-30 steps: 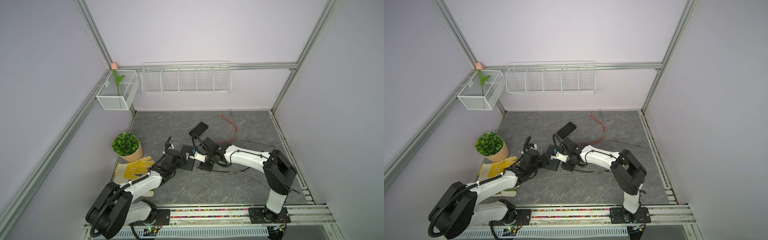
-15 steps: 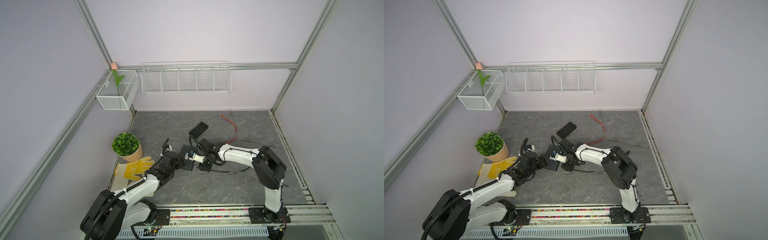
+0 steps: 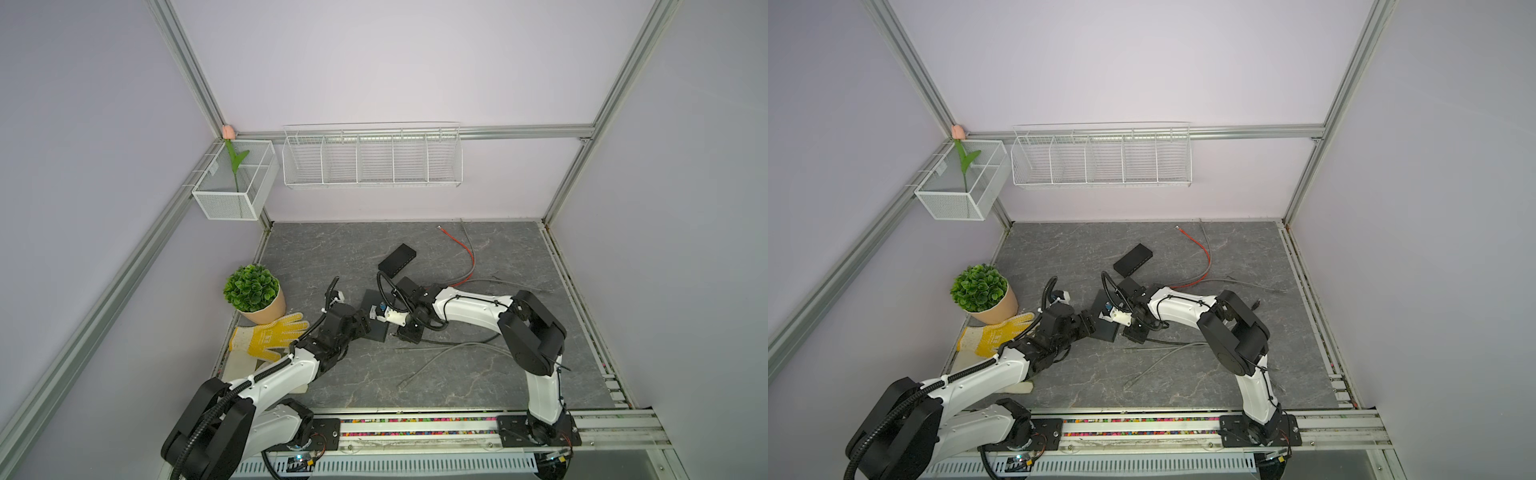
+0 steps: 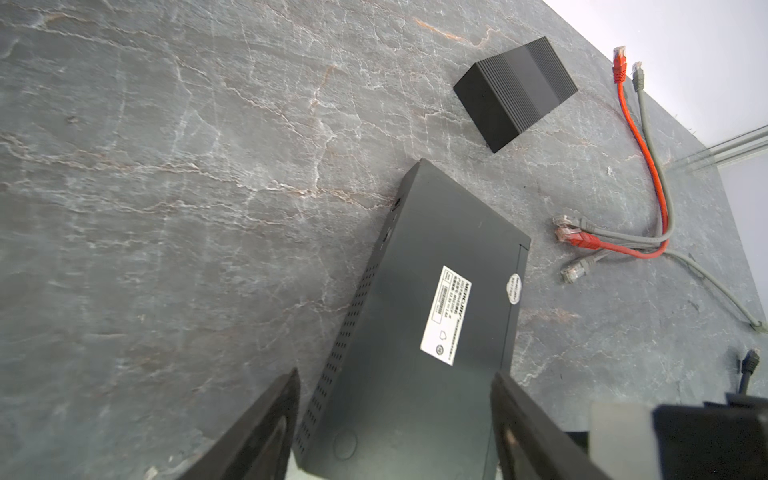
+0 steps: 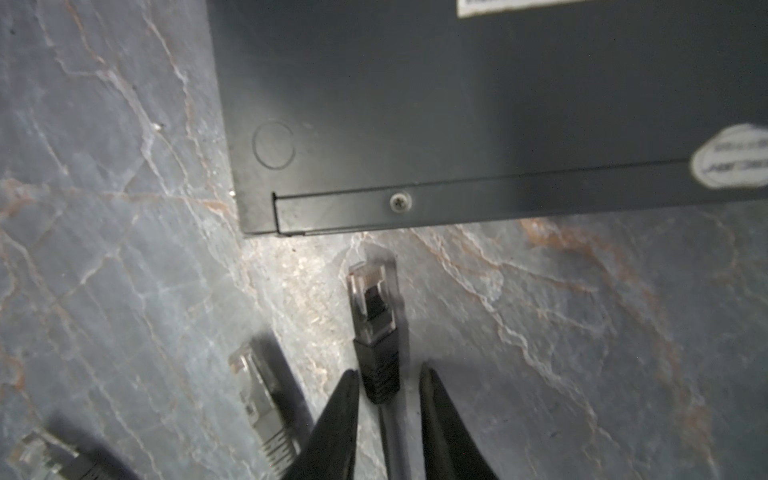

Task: Insert the plug into the switch port
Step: 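Lower the right gripper and close it on the black ethernet plug, then lift the black plug with the right gripper while the left arm rises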

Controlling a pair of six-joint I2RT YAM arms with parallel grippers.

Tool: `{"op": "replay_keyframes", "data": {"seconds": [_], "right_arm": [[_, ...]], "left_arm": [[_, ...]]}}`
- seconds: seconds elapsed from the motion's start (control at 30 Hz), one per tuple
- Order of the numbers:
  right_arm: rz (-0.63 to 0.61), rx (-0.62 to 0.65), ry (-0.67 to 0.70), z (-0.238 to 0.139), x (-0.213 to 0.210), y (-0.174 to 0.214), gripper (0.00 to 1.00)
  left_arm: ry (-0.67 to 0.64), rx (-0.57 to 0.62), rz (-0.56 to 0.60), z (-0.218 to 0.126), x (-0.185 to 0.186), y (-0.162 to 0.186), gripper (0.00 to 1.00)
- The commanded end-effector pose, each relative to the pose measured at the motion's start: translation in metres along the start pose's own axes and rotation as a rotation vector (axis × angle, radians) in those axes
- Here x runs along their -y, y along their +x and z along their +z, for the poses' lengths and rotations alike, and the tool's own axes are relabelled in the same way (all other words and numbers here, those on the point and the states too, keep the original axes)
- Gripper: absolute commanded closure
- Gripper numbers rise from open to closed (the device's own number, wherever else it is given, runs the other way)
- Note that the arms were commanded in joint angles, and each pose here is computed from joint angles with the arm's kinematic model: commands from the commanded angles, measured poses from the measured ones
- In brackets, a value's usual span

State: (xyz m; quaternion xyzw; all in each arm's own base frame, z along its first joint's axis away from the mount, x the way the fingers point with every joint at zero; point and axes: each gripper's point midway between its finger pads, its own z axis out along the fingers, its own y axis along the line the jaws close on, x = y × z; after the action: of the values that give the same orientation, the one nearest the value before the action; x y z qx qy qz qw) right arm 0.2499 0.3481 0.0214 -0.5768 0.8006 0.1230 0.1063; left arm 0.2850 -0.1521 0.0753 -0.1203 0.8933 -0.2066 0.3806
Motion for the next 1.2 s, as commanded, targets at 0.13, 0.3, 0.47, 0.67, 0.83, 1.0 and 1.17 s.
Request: {"op": "replay_keyframes", "data": {"seconds": [0.13,0.3,0.47,0.67,0.83,1.0,1.17], "right_arm": [[0.003,-0.040,0.008,0.011,0.003,0.006,0.72],[0.009,-0.046,0.042,0.016,0.006,0.007,0.77],[0.023,-0.049,0.125,0.020,0.014,0.013,0.91],[0.045,0.017,0.311,-0.011,0.039,0.007,0.93],[0.060,0.140,0.493,-0.076,0.056,-0.006,0.93],[0.040,0.282,0.553,-0.130,0.043,-0.010,0.93],[0.022,0.448,0.528,-0.161,0.023,-0.008,0.93]], "left_arm": [[-0.018,0.015,-0.008,-0.004,-0.005,0.000,0.27],[-0.010,0.021,-0.012,-0.006,-0.004,-0.001,0.27],[0.004,0.038,-0.017,-0.015,-0.002,-0.006,0.27],[0.036,0.079,-0.015,-0.030,0.002,-0.016,0.27],[0.060,0.102,-0.003,-0.041,0.009,-0.025,0.27],[0.185,0.072,0.044,-0.048,0.041,-0.030,0.28],[0.365,0.051,0.102,-0.060,0.088,-0.027,0.32]]}}
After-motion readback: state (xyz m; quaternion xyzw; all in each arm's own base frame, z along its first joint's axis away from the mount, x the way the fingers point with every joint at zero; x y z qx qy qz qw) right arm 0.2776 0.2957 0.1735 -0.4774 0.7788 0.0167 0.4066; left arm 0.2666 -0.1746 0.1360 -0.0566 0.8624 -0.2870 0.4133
